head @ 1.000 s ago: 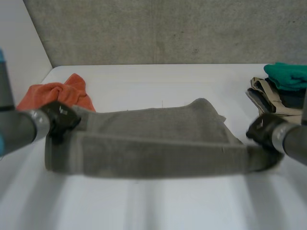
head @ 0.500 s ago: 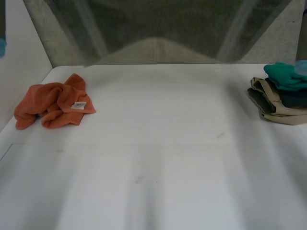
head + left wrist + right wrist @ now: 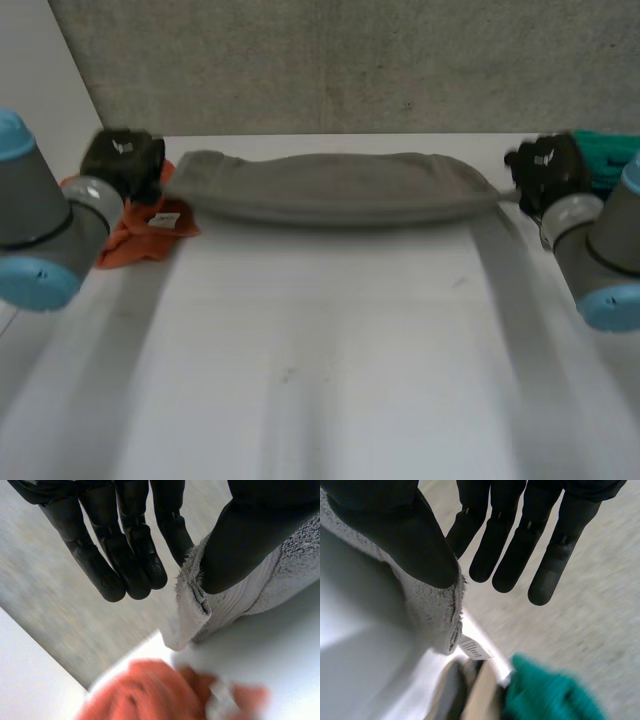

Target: Fold the laundry.

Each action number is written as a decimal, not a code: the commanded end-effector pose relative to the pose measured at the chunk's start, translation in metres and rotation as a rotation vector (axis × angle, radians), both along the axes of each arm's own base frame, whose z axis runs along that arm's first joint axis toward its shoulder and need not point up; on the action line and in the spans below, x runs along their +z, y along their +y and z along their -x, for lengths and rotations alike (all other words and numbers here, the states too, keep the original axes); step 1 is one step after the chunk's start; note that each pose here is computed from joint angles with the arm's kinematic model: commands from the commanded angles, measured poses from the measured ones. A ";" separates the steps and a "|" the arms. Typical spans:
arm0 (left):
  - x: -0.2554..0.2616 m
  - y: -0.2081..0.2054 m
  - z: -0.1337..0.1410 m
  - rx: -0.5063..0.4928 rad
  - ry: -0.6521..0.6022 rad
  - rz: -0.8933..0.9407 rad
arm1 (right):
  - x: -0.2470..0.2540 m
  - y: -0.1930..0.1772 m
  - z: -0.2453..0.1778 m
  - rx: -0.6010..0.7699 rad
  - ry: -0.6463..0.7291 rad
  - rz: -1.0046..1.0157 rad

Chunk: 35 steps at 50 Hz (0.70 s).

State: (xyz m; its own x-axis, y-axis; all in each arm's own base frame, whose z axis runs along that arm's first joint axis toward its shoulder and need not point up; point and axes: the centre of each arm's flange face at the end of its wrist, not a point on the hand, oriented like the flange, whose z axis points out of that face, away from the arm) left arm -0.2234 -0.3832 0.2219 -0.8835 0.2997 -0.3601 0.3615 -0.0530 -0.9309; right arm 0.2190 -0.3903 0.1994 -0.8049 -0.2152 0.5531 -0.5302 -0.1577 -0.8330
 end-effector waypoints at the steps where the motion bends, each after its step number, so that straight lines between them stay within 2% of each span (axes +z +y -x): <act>1: -0.030 0.050 -0.011 -0.041 -0.166 -0.201 | -0.030 0.041 0.017 0.018 0.201 -0.190; 4: -0.031 0.080 -0.018 -0.073 -0.268 -0.303 | -0.027 0.064 0.028 0.029 0.327 -0.267; 5: -0.032 0.097 -0.022 -0.095 -0.341 -0.370 | -0.024 0.077 0.033 0.037 0.385 -0.314; 8: -0.035 0.120 -0.028 -0.136 -0.440 -0.465 | -0.020 0.096 0.041 0.055 0.459 -0.398; 9: -0.036 0.133 -0.034 -0.160 -0.508 -0.530 | -0.019 0.109 0.046 0.073 0.504 -0.469; 13: -0.040 0.161 -0.043 -0.234 -0.639 -0.675 | -0.022 0.138 0.056 0.138 0.626 -0.638; 16: -0.039 0.168 -0.046 -0.264 -0.675 -0.715 | -0.023 0.141 0.058 0.168 0.671 -0.656; 20: -0.032 0.157 -0.042 -0.247 -0.671 -0.647 | -0.022 0.133 0.056 0.161 0.690 -0.595; 24: -0.015 0.136 -0.027 -0.199 -0.608 -0.507 | -0.022 0.116 0.048 0.136 0.649 -0.518; 35: -0.010 0.076 0.009 -0.122 -0.440 -0.353 | -0.022 0.050 0.023 0.010 0.456 -0.255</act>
